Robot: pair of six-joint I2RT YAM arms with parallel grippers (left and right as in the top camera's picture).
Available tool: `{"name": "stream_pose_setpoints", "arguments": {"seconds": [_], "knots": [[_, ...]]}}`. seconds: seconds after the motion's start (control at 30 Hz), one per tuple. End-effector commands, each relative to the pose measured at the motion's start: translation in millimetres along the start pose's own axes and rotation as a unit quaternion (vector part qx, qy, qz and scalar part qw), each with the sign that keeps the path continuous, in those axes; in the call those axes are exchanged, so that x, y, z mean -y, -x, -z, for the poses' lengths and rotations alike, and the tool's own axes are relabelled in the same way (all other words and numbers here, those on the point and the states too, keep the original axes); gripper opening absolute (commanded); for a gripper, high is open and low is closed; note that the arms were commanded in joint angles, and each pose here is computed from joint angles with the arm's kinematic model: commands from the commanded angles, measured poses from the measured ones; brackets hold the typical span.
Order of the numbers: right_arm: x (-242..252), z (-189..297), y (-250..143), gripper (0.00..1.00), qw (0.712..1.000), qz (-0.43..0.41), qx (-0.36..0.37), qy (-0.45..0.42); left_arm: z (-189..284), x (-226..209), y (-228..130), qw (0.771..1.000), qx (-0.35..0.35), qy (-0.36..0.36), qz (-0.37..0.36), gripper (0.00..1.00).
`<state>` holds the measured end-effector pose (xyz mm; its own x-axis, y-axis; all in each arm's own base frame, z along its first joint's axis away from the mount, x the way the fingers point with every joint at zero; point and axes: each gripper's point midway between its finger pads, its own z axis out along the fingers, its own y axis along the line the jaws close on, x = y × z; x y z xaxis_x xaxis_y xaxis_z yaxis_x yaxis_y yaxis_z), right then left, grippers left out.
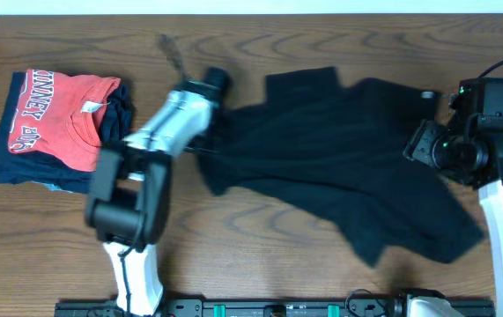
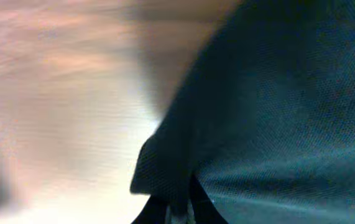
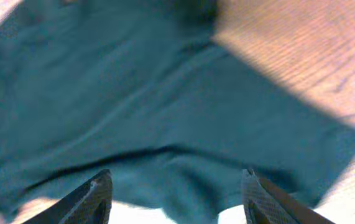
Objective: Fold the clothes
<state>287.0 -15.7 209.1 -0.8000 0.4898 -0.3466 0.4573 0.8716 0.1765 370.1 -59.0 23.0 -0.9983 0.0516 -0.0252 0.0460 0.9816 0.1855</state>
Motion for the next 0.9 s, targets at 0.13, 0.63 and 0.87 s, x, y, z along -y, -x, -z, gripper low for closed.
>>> {"name": "stream_pose_setpoints", "arguments": {"seconds": [0.13, 0.63, 0.87], "knots": [[15, -41, 2, 0.67, 0.997, -0.012, -0.057, -0.043, 39, -68, 4, 0.986, 0.032, -0.064, 0.151, 0.12], [48, -130, -66, 0.66, 0.954, 0.026, -0.297, -0.044, 61, -41, -4, 0.983, 0.03, -0.149, 0.104, 0.41], [66, -158, -115, 0.66, 0.944, 0.025, -0.326, -0.051, 65, -28, -5, 0.984, 0.031, -0.157, 0.082, 0.41]]}}
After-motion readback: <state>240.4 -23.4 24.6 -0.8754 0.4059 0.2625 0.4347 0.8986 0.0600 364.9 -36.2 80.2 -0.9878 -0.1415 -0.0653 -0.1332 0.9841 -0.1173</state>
